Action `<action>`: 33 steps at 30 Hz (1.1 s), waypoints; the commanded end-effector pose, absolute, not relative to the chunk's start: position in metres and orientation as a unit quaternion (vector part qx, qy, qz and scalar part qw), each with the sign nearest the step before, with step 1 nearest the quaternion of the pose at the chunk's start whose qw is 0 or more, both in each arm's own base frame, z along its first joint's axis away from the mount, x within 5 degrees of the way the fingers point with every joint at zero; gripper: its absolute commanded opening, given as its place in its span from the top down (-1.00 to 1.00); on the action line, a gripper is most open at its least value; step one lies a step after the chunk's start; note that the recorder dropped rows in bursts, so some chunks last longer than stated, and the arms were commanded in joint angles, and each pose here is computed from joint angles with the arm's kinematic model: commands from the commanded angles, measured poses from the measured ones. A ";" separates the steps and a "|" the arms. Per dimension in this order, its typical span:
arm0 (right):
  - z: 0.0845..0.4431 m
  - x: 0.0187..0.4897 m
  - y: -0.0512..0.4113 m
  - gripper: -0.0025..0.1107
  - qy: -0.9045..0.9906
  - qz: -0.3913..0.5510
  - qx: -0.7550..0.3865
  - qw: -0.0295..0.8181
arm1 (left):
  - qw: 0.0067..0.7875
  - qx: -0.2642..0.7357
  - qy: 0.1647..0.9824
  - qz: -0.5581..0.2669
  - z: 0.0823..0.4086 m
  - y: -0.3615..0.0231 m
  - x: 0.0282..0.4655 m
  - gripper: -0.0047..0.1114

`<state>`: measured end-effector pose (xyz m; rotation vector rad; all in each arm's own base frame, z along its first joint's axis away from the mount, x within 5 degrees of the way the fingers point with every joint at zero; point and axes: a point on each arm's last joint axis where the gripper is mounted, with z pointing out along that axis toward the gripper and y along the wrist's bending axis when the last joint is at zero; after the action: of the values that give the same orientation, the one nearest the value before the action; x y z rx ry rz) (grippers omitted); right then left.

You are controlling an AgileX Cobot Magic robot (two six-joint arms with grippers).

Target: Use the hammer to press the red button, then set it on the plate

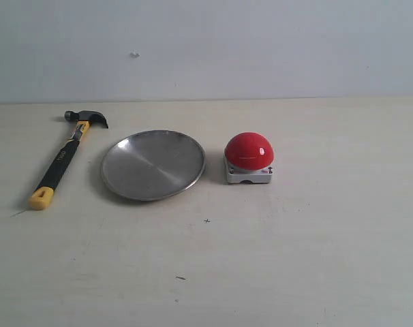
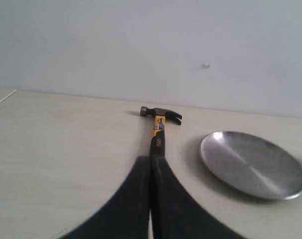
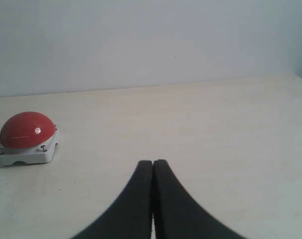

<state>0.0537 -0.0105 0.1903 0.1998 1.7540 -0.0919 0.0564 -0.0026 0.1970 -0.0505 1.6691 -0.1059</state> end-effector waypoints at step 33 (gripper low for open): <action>0.190 0.053 -0.011 0.96 0.765 -0.044 0.088 0.637 | 0.544 -0.004 0.837 -0.057 0.339 -0.018 0.385 0.92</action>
<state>0.0537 -0.0105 0.1903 0.1998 1.7540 -0.0919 0.3484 -0.0119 0.3492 -0.0935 1.8555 -0.1407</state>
